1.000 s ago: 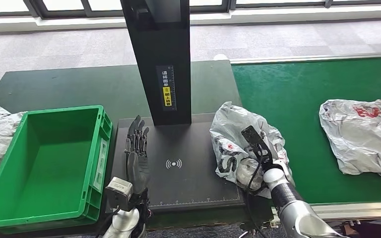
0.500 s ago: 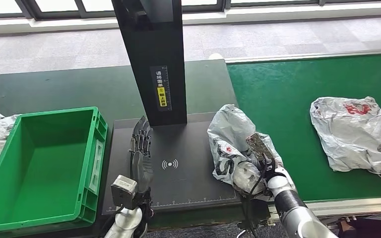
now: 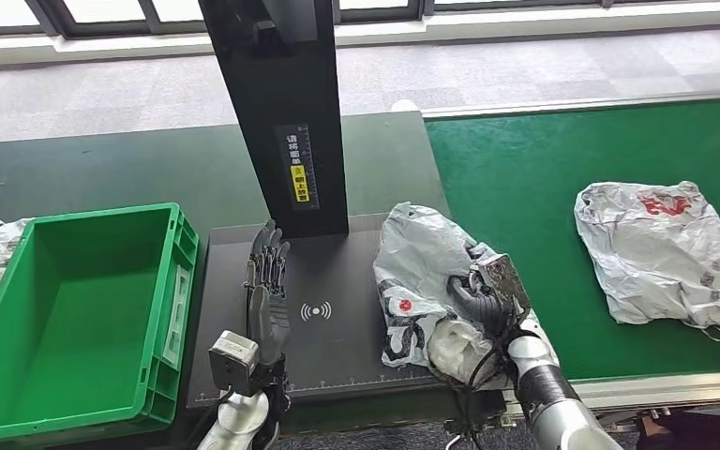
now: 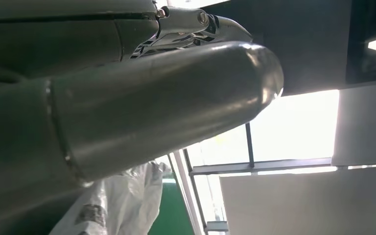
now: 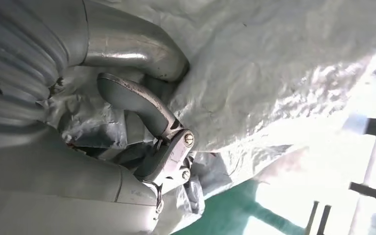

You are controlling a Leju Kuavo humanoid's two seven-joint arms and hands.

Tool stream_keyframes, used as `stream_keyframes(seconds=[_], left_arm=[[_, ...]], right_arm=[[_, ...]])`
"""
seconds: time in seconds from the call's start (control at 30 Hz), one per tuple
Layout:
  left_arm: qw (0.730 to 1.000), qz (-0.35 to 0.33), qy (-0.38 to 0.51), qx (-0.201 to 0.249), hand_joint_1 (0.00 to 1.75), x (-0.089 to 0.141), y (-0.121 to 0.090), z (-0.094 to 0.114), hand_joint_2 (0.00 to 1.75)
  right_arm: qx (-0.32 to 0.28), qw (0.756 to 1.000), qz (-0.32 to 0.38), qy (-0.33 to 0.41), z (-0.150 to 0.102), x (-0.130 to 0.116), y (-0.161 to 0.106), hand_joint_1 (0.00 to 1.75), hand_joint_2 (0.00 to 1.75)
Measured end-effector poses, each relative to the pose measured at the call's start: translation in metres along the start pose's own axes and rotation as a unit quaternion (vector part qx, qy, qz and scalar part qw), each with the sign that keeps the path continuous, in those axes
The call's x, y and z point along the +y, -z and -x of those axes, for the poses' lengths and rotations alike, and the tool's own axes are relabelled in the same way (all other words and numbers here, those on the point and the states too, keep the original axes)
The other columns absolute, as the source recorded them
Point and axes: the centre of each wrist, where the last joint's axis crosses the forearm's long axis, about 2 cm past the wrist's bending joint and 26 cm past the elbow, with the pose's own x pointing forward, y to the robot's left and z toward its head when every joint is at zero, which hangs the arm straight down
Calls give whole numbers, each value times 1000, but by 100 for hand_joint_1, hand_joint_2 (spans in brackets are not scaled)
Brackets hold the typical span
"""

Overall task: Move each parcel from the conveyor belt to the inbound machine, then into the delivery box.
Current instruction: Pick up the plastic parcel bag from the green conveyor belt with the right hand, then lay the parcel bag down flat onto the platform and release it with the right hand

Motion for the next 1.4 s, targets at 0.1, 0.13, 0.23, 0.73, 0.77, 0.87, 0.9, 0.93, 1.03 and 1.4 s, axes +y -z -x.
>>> stream_keyframes(seconds=[0.1,0.13,0.23,0.73,0.77,0.87,0.9,0.93,1.03,1.4], left_arm=[[1000,2,-2,0,0,0,0,0,0],[1000,3,-3,0,0,0,0,0,0],[1000,7,-4,0,0,0,0,0,0],[1000,27,-8,-7,0,-2,5,0,0],[1000,27,-9,-7,0,-2,5,-1,0],[1000,28,-8,-8,0,-2,6,0,0],[1000,28,-8,-7,0,-2,6,0,0],[1000,28,-8,-7,0,-2,6,0,0],[1000,28,-9,-7,0,-2,6,0,0],[1000,12,-7,-4,0,-3,6,0,0]], right_arm=[[-40,998,-6,41,-6,7,2,175,175],[-52,997,-7,53,-9,11,2,175,175],[-79,993,-5,83,-17,21,2,175,175],[-163,976,-42,139,-58,59,15,175,175],[-167,975,-45,141,-61,62,18,175,175],[-179,972,-53,145,-69,66,24,175,175],[-181,971,-55,146,-71,67,25,175,175],[-183,970,-56,147,-72,68,27,175,175],[-190,970,-59,143,-82,72,37,175,175],[-175,971,-79,145,-111,88,77,175,175]])
